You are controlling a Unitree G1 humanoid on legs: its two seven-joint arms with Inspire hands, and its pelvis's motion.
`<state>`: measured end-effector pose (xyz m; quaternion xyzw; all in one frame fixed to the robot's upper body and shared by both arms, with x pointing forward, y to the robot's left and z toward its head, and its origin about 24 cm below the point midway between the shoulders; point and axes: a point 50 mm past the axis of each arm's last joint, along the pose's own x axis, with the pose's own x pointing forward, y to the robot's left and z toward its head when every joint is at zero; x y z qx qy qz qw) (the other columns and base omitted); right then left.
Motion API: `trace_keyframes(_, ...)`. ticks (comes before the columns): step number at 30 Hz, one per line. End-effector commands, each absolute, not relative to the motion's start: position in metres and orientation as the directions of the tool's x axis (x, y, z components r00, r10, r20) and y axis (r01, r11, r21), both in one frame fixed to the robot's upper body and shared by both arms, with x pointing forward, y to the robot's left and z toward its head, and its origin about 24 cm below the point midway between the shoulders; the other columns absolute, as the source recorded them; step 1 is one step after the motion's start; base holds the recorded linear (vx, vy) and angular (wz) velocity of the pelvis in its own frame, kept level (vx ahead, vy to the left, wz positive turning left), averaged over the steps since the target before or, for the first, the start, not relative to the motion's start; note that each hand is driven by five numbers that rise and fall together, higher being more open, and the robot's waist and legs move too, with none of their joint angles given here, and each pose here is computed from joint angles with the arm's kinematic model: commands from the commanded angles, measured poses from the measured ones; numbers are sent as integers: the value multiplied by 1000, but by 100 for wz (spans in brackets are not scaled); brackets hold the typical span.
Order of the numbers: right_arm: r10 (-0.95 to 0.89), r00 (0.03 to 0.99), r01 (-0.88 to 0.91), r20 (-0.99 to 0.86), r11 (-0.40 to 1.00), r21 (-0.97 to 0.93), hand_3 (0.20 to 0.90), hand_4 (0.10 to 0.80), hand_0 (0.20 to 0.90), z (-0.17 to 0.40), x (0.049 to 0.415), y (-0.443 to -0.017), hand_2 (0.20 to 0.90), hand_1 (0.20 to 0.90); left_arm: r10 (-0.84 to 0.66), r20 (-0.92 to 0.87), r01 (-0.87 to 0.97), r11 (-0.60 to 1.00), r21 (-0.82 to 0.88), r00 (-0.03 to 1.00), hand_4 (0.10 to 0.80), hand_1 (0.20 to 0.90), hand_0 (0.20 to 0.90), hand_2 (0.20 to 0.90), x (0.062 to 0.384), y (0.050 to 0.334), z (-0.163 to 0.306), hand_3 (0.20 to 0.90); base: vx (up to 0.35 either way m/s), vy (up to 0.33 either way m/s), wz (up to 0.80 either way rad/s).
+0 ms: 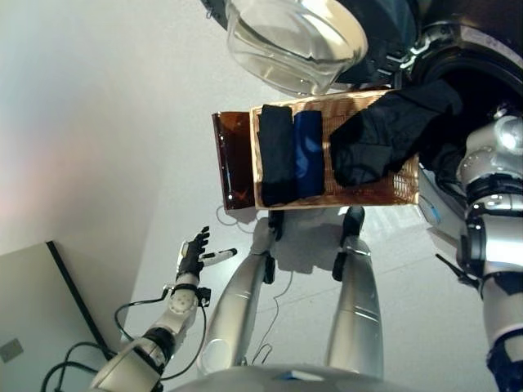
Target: Pick up the clothes and place them into the washing machine
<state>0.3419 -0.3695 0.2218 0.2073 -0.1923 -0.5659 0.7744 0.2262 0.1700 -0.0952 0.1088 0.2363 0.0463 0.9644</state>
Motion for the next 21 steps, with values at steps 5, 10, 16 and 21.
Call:
trace_keyframes(5,-933,358,729,45,309,611,900,800,900,204,344,-367,900,900,224,-520,-103,962,251,824,800,900,900,900,209,192,-109,900,22,27,-11)
trace_keyframes(10,-888,455,738,-67,334,586,900,800,900,161,351,-350,900,900,211,-556,-85,966,243,804,800,900,900,900,202,192,-115,900,38,23,2)
trace_keyframes(16,-813,564,721,-144,400,567,900,800,900,116,361,-309,900,900,227,-570,-98,964,248,790,800,900,900,900,201,194,-117,900,17,11,-3)
trace_keyframes(21,-722,665,695,-190,506,510,900,800,900,76,360,-272,900,900,218,-572,-97,967,235,791,800,900,900,900,203,192,-116,900,0,0,0)
